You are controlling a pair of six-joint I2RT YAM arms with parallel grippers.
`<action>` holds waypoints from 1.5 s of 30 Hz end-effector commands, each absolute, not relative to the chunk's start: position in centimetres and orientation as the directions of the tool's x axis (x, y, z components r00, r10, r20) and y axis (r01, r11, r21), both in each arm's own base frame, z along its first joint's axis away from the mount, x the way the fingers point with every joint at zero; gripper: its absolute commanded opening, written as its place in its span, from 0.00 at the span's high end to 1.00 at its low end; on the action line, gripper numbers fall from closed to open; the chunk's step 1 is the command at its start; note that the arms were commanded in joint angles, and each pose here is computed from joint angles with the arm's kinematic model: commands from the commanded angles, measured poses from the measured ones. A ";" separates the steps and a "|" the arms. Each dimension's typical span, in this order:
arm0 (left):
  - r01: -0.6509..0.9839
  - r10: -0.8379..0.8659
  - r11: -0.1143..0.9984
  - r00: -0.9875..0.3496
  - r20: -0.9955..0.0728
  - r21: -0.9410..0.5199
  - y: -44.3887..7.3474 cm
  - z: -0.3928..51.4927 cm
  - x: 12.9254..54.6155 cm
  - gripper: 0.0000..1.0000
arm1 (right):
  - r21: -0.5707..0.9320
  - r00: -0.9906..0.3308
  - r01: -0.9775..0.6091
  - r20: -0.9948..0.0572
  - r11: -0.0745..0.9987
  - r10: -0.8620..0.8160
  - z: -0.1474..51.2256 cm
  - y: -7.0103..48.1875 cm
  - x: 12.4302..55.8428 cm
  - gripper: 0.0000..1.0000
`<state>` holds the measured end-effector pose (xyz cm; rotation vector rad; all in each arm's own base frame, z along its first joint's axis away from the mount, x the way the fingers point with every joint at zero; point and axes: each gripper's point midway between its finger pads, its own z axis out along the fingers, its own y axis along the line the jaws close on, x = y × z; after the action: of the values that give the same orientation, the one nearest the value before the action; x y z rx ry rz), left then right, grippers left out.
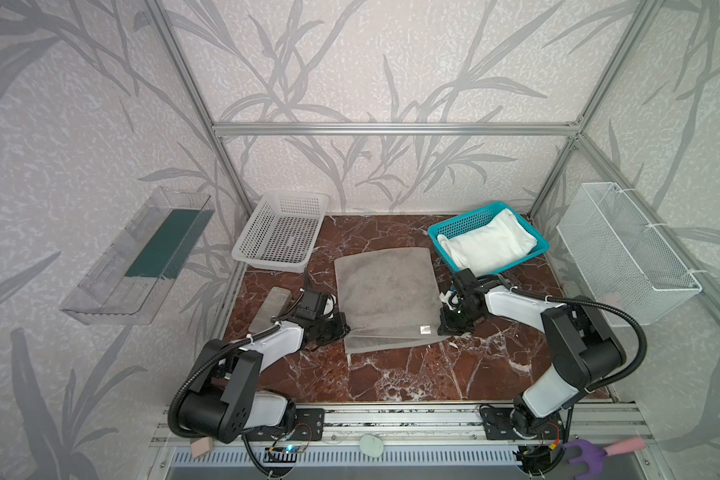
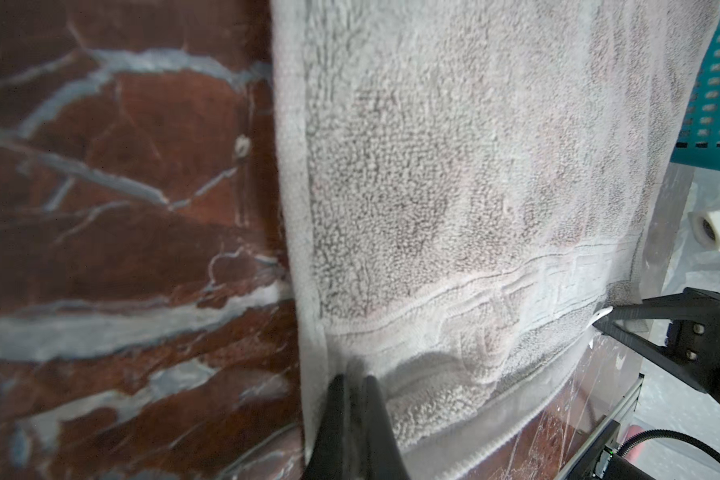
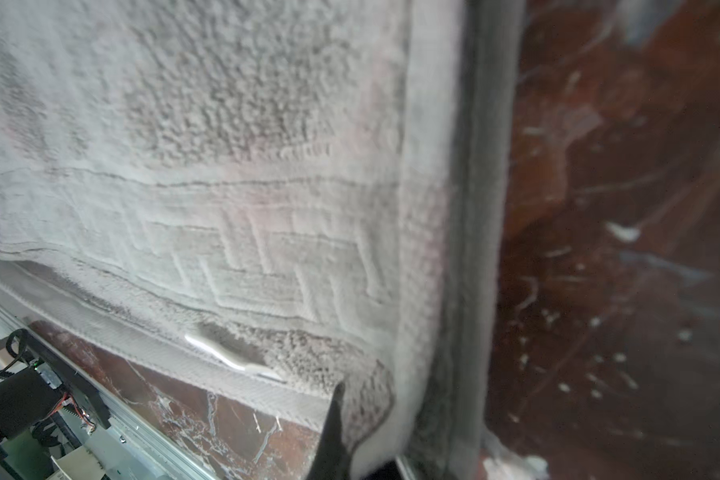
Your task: Fold and stack the towels
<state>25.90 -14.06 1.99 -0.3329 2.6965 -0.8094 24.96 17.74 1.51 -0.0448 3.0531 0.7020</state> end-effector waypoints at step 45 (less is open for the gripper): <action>-0.229 -0.415 0.860 -0.833 -0.365 -0.456 -10.3 7.7 23.0 0.59 | 0.302 -0.995 -0.079 -0.087 0.950 -0.055 4.3 13.2 23.6 0.71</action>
<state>23.26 -11.84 6.81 -0.3687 2.6014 -0.6160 23.77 13.73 2.96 -0.0667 3.0331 0.5133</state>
